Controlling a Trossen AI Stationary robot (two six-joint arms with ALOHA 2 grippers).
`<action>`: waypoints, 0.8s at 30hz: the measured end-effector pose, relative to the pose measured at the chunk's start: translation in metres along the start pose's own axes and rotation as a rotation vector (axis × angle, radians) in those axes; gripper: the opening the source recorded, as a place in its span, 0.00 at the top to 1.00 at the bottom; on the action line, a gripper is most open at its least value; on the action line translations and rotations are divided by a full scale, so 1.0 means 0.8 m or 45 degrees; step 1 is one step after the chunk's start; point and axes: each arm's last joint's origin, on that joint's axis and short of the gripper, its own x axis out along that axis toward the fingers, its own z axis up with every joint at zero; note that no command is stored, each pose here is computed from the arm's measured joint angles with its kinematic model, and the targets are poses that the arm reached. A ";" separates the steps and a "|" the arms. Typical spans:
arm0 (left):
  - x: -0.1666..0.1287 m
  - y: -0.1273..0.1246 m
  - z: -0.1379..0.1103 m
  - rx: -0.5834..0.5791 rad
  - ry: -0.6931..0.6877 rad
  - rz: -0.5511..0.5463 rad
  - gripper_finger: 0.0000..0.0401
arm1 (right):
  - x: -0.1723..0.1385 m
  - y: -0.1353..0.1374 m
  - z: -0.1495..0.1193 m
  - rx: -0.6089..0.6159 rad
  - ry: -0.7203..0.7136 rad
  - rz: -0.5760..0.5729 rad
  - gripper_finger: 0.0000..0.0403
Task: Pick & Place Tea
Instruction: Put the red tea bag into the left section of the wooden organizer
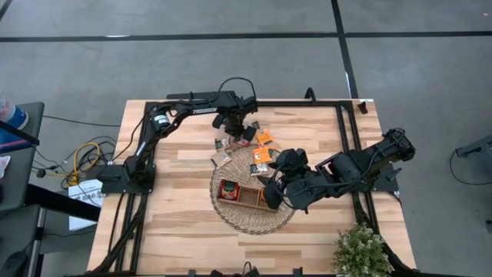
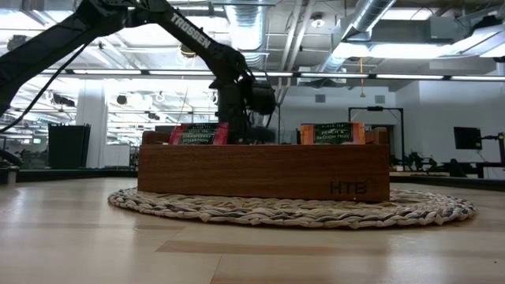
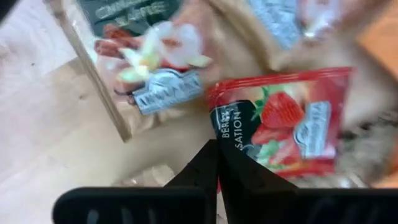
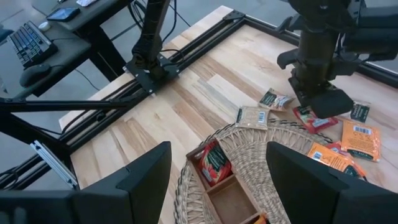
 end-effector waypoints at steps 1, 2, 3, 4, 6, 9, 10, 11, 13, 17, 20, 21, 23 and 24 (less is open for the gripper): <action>-0.005 -0.001 -0.001 0.002 -0.008 -0.007 1.00 | 0.000 0.000 0.000 -0.001 0.000 0.000 0.37; -0.010 -0.002 -0.002 0.007 -0.018 -0.015 1.00 | 0.000 0.000 0.000 -0.003 0.000 -0.001 0.37; -0.014 -0.002 -0.002 0.015 -0.025 -0.021 1.00 | 0.000 0.000 0.000 -0.010 0.000 -0.001 0.37; -0.018 -0.002 -0.003 0.025 -0.032 -0.027 1.00 | 0.000 0.000 0.000 -0.013 0.000 0.000 0.37; -0.029 -0.003 -0.004 0.047 -0.051 -0.041 1.00 | 0.000 0.000 -0.001 -0.017 0.002 -0.001 0.37; -0.051 -0.003 -0.007 0.093 -0.095 -0.073 1.00 | 0.000 0.000 -0.001 -0.028 0.005 -0.006 0.37; -0.057 -0.003 -0.009 0.117 -0.105 -0.081 1.00 | -0.001 0.000 -0.001 -0.033 0.006 -0.006 0.37; -0.064 -0.004 -0.011 0.149 -0.113 -0.088 1.00 | -0.001 0.000 -0.002 -0.036 0.006 -0.004 0.37; -0.080 -0.006 -0.017 0.223 -0.136 -0.113 1.00 | -0.002 0.001 -0.003 -0.049 0.006 -0.001 0.37; -0.117 -0.009 -0.032 0.349 -0.204 -0.150 1.00 | -0.004 0.001 -0.006 -0.066 0.016 -0.003 0.37; -0.143 -0.010 -0.046 0.452 -0.247 -0.161 1.00 | -0.006 0.002 -0.008 -0.082 0.021 -0.007 0.37; -0.152 -0.010 -0.051 0.479 -0.263 -0.164 1.00 | -0.007 0.002 -0.010 -0.088 0.024 -0.008 0.37; -0.170 -0.009 -0.061 0.522 -0.286 -0.176 1.00 | -0.009 0.003 -0.012 -0.100 0.029 -0.007 0.37; -0.178 -0.009 -0.068 0.541 -0.294 -0.181 1.00 | -0.010 0.003 -0.013 -0.104 0.029 -0.005 0.37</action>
